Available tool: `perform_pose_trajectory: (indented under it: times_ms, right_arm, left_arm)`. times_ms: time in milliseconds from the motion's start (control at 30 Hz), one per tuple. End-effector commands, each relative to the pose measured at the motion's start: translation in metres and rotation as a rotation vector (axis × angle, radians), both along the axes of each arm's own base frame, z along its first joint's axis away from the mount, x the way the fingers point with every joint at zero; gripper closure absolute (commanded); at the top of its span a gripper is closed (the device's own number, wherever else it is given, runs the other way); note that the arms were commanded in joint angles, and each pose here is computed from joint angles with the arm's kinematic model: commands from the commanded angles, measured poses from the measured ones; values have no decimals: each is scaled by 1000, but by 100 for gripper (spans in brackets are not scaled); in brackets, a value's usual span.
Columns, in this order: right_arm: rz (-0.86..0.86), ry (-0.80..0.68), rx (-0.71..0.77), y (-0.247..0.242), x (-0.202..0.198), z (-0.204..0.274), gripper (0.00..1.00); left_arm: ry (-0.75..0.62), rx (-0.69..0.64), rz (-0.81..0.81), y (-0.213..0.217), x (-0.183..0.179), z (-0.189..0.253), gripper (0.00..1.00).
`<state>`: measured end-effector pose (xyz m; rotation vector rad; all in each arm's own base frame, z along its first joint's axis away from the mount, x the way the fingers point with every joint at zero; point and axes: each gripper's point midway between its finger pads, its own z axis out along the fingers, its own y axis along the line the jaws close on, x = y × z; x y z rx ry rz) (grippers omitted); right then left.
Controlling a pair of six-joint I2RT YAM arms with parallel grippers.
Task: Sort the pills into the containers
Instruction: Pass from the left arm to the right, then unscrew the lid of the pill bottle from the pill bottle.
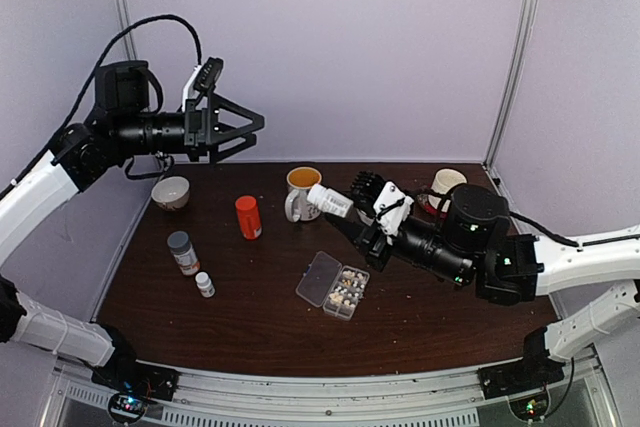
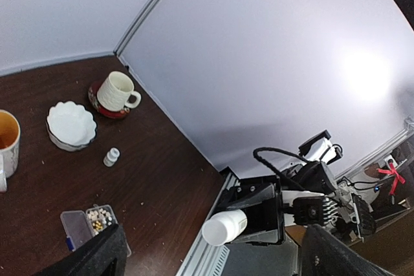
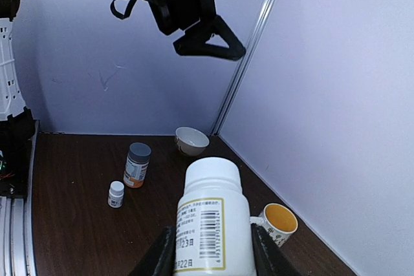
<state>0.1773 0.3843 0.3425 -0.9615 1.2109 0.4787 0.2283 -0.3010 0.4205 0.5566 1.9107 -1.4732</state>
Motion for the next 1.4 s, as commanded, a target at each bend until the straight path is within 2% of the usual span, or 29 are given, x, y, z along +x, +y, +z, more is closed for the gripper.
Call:
perform_pose_trajectory:
  times_ms: [0, 200, 267, 333, 400, 433, 500, 533, 667, 767, 967, 1267, 1367]
  right_arm:
    - [-9, 105, 131, -21, -1, 2, 88]
    - [-72, 168, 189, -48, 5, -21, 88]
    - [-111, 180, 219, -61, 8, -24, 89]
    - [-141, 180, 249, -76, 9, -25, 89]
    - [-171, 175, 269, -90, 10, -24, 89]
    - [-191, 169, 283, -100, 10, -20, 89]
    - [-218, 164, 293, -114, 10, -19, 90]
    - [-228, 162, 298, -121, 10, -18, 91]
    - [-273, 149, 317, -148, 7, -15, 91]
    - [-305, 149, 328, -166, 7, -18, 91]
    - [-339, 185, 321, -177, 7, -32, 91]
    - [-388, 204, 301, -182, 15, -47, 91]
    - [-405, 209, 296, -184, 19, -50, 90]
  left_arm:
    - [-295, -111, 108, 29, -10, 79, 2]
    - [-562, -260, 334, 90, -41, 140, 3]
    - [-540, -367, 438, 116, -48, 146, 3]
    - [-576, -480, 494, 137, -61, 158, 2]
    - [-611, -485, 487, 138, -66, 164, 2]
    - [-633, -470, 460, 135, -70, 168, 2]
    - [-811, -506, 305, 124, -102, 184, 2]
    - [-855, -546, 210, 119, -119, 186, 2]
    - [-916, -651, 162, 125, -138, 199, 3]
    - [-1000, -690, 43, 119, -156, 201, 2]
    - [-1192, -920, -45, 135, -187, 191, 2]
    - [-1375, -796, -171, 108, -189, 177, 3]
    - [-1451, -759, -332, 93, -203, 170, 2]
